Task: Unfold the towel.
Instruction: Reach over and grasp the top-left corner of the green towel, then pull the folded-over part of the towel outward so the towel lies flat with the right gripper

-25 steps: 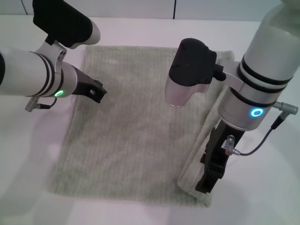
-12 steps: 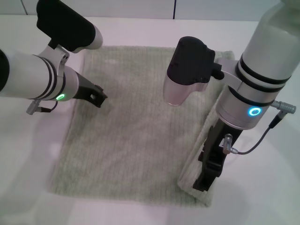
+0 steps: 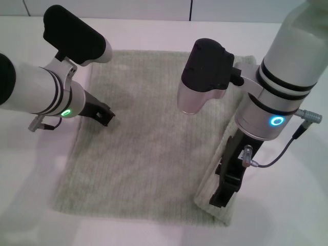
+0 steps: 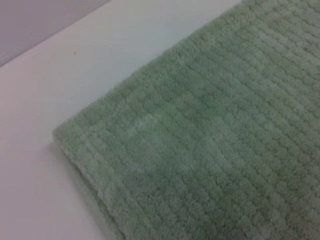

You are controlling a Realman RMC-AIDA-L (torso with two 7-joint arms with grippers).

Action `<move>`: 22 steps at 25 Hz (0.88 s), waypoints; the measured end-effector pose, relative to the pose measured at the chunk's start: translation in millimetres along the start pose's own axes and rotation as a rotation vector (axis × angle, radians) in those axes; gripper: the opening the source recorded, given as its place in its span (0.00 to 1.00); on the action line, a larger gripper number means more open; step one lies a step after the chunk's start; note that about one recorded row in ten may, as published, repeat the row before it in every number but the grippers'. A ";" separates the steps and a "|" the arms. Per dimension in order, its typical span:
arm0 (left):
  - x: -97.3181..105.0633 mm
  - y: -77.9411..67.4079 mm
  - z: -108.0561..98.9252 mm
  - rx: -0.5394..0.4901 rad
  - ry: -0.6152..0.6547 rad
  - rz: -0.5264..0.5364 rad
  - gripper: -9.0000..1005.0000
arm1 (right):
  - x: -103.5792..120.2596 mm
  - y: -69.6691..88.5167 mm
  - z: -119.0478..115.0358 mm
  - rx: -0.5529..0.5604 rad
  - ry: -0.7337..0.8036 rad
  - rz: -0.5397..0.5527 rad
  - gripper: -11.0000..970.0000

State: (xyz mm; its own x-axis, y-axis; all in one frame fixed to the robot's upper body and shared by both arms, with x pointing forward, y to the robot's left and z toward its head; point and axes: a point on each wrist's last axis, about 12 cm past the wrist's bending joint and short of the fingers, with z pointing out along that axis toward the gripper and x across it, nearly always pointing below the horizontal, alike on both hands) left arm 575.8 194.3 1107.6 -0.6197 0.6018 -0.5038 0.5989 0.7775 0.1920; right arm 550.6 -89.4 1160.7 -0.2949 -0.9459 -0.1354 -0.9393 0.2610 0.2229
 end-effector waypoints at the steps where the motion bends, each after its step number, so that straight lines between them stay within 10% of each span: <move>1: 0.5 -0.1 0.3 0.001 0.003 0.000 0.01 | 0.0 0.0 0.0 0.000 0.000 0.000 0.75; 22: 4.1 -3.7 1.7 0.014 0.033 0.011 0.01 | -0.9 5.4 11.0 -0.007 0.033 -0.014 0.75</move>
State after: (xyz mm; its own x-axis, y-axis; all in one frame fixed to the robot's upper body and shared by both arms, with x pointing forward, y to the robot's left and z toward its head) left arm 571.9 193.7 1103.4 -0.6294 0.6158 -0.4740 0.6123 0.7686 0.1855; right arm 543.8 -85.0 1151.3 -0.2753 -0.9554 -0.1068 -0.9420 0.2459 0.2283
